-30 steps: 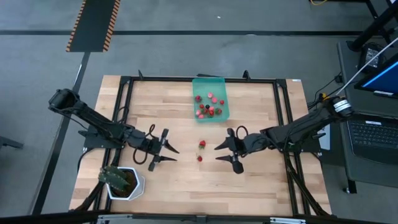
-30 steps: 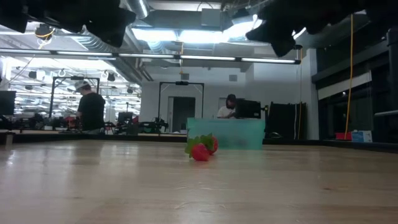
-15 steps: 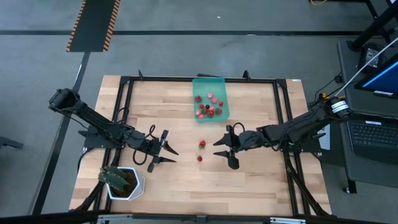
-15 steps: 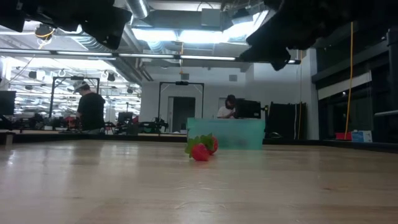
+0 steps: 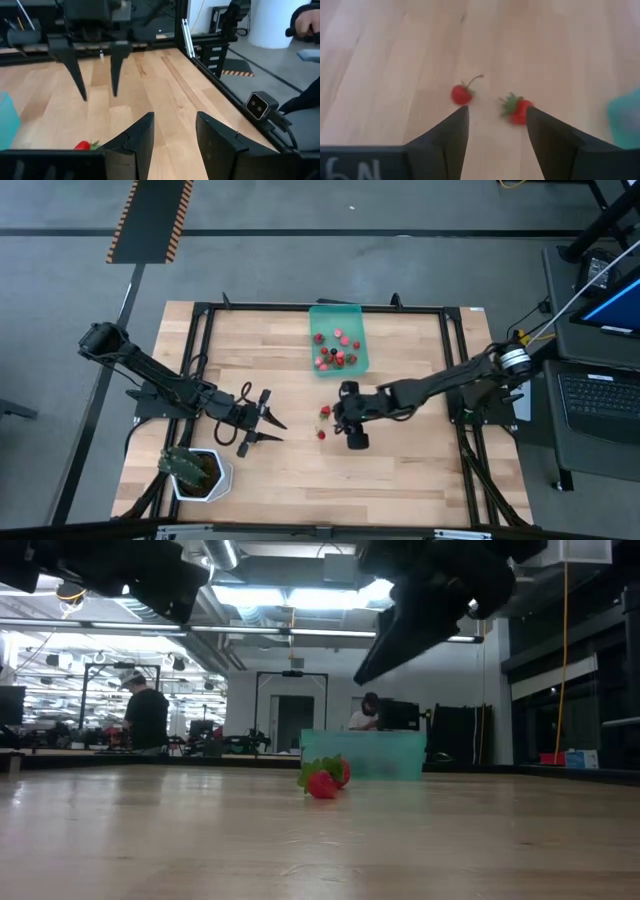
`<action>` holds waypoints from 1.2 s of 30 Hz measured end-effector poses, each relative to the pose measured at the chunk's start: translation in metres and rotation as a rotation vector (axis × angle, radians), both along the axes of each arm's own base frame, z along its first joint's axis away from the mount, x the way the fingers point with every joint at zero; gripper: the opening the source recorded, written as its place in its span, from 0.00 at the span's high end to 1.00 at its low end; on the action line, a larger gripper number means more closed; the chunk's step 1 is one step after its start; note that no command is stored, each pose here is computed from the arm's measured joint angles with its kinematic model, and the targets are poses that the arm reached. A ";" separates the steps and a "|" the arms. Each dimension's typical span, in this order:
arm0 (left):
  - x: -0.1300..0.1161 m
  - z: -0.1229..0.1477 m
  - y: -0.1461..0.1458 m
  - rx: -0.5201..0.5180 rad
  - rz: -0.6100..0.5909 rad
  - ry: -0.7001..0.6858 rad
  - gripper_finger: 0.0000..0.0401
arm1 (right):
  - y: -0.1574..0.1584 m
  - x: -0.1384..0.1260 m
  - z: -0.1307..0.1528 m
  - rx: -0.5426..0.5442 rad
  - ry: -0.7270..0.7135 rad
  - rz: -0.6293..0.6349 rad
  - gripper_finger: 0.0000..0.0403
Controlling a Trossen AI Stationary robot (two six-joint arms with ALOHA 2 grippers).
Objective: Pick and placing Produce into tupperware
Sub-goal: Put the red strawberry into the blue bin
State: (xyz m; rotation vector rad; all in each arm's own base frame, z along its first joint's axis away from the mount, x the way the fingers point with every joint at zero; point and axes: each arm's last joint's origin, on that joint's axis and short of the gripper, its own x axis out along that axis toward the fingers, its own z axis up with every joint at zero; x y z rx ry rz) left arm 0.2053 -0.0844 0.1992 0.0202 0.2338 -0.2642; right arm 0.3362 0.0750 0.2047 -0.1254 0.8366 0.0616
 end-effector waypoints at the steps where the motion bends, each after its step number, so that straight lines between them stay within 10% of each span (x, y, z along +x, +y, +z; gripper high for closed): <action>1: 0.000 0.000 0.000 0.000 0.000 0.001 0.66 | 0.000 0.004 -0.002 -0.003 0.015 0.029 0.51; 36: -0.001 -0.004 0.001 0.028 0.001 0.037 0.66 | -0.039 0.040 -0.047 -0.067 0.124 0.075 0.41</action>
